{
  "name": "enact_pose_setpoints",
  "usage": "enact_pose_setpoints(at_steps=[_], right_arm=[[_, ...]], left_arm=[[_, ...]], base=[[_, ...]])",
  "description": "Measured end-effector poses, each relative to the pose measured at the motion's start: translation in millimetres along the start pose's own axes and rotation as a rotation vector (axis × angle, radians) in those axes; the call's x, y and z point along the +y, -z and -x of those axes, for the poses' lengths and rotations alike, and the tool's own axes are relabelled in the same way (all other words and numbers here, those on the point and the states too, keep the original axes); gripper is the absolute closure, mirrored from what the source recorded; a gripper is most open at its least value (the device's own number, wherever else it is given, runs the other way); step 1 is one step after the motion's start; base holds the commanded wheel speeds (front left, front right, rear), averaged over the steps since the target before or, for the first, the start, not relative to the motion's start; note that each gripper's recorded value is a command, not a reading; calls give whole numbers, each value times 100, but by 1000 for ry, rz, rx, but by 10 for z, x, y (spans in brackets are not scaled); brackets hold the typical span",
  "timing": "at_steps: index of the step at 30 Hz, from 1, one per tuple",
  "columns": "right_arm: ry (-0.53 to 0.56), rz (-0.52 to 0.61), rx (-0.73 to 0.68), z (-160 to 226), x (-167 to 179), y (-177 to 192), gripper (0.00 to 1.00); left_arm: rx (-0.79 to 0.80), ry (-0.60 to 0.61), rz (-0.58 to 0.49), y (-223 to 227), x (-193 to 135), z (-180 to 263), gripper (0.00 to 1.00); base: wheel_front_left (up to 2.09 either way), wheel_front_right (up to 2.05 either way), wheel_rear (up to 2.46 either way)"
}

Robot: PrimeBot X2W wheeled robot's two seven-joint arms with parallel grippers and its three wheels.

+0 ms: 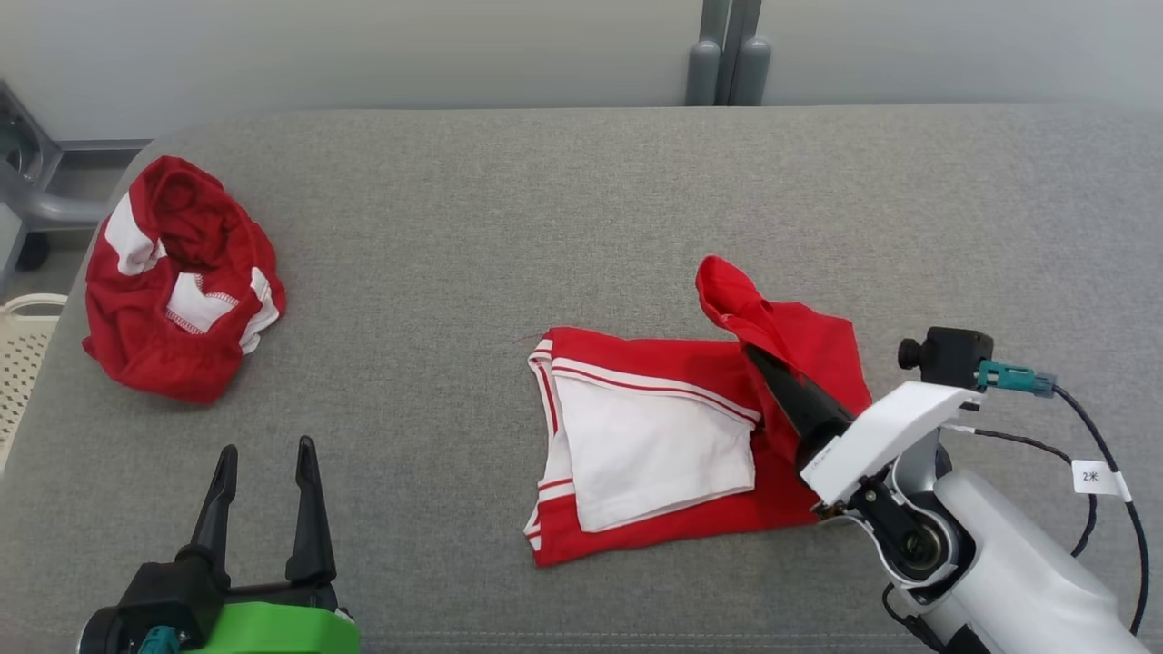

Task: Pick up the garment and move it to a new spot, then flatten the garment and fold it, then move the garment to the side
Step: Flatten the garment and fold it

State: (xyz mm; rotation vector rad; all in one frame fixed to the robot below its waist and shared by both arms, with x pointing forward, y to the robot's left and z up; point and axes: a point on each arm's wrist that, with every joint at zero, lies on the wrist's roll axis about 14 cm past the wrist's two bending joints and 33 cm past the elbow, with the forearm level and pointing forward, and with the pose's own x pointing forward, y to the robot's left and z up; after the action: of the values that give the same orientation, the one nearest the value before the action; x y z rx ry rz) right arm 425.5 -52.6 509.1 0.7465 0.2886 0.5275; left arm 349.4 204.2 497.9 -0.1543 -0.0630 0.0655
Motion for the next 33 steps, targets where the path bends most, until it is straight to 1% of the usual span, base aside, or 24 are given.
enact_pose_setpoints(at_steps=[7,13,16,27,28,29,30,33], right_arm=[[-28,-16,44,-250,183,271,100],[-32,-35,102,-446,277,534,100],[-18,-44,128,-531,264,640,100],[18,-15,208,-712,202,973,100],[21,-11,211,-720,195,994,95],[23,-4,210,-727,189,1007,10],[20,6,205,-741,196,1004,0],[0,16,198,-764,265,999,0]], left_arm=[[0,-11,11,-1,20,4,0],[5,-21,21,13,23,3,0],[11,-23,24,30,22,4,0],[28,-62,25,71,128,72,0],[31,-65,24,79,137,81,0],[33,-68,24,84,146,90,0],[35,-72,23,90,156,98,0],[35,-80,22,89,182,110,0]], base=[[0,0,0],[0,0,0],[0,0,0],[0,0,0],[0,0,0],[0,0,0],[0,0,0],[0,0,0]])
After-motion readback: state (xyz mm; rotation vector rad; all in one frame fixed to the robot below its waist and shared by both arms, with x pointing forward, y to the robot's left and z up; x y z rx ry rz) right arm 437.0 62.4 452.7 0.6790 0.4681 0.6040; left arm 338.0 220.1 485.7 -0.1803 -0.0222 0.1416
